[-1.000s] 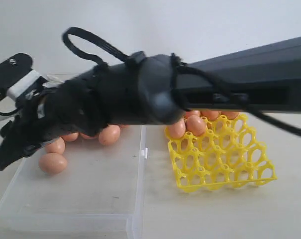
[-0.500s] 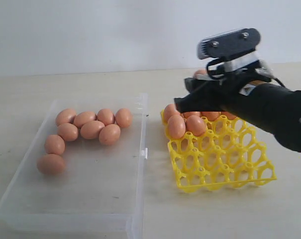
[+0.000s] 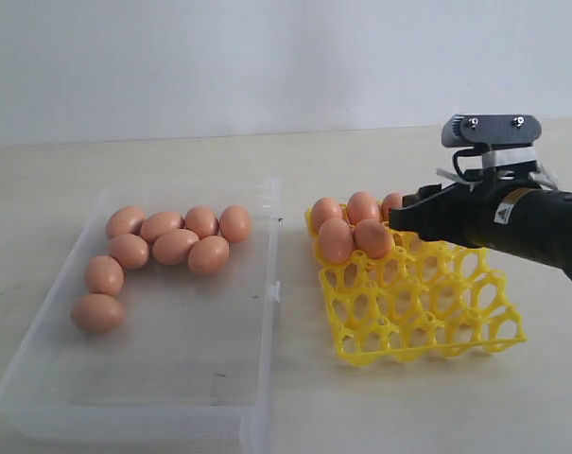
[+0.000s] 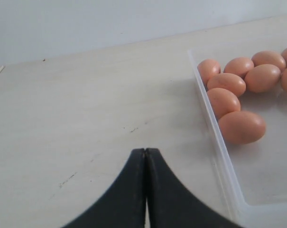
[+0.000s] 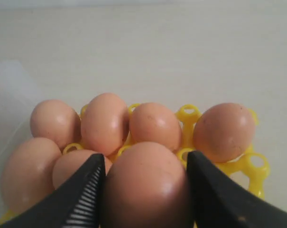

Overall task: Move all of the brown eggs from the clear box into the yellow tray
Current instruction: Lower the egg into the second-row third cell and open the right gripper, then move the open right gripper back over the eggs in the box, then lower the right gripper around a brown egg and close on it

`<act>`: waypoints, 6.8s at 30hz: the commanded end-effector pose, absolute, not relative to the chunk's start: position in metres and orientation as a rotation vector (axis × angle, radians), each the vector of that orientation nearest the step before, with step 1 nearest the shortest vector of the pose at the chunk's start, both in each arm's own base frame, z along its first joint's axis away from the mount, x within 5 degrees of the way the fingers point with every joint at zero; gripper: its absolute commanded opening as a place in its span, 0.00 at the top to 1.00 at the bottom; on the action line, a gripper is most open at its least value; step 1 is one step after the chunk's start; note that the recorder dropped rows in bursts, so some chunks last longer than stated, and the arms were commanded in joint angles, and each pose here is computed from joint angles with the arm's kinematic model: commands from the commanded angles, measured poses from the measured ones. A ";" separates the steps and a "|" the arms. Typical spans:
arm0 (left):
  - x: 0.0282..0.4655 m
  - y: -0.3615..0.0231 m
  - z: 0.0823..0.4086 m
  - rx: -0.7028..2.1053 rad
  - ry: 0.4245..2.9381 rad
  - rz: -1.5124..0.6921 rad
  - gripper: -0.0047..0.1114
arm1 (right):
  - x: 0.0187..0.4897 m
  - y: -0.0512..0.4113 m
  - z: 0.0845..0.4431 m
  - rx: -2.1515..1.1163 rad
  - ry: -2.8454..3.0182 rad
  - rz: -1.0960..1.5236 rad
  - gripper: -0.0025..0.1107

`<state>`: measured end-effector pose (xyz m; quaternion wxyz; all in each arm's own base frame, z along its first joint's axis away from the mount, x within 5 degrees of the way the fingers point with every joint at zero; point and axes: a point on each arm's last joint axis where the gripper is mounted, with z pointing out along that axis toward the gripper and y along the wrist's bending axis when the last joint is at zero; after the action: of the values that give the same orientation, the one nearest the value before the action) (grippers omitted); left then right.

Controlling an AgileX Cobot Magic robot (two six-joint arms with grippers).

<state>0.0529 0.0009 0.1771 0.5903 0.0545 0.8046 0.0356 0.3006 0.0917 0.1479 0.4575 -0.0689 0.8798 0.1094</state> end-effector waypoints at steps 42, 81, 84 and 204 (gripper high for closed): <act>0.053 0.001 0.179 0.125 1.857 0.075 0.96 | 0.340 0.086 0.123 -0.194 2.163 0.237 0.98; 0.053 0.001 0.179 0.125 1.857 0.075 0.96 | 0.343 0.088 0.125 -0.223 2.187 0.236 0.86; 0.053 0.001 0.179 0.125 1.857 0.075 0.96 | 0.343 0.088 0.125 -0.181 2.193 0.257 0.71; 0.053 0.001 0.179 0.125 1.857 0.075 0.96 | 0.309 0.437 0.118 -1.464 2.273 0.434 0.96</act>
<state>0.0529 0.0009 0.1771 0.5903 0.0545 0.8046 0.0356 0.3084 0.4348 0.1162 0.1916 -0.5259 0.8148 0.1515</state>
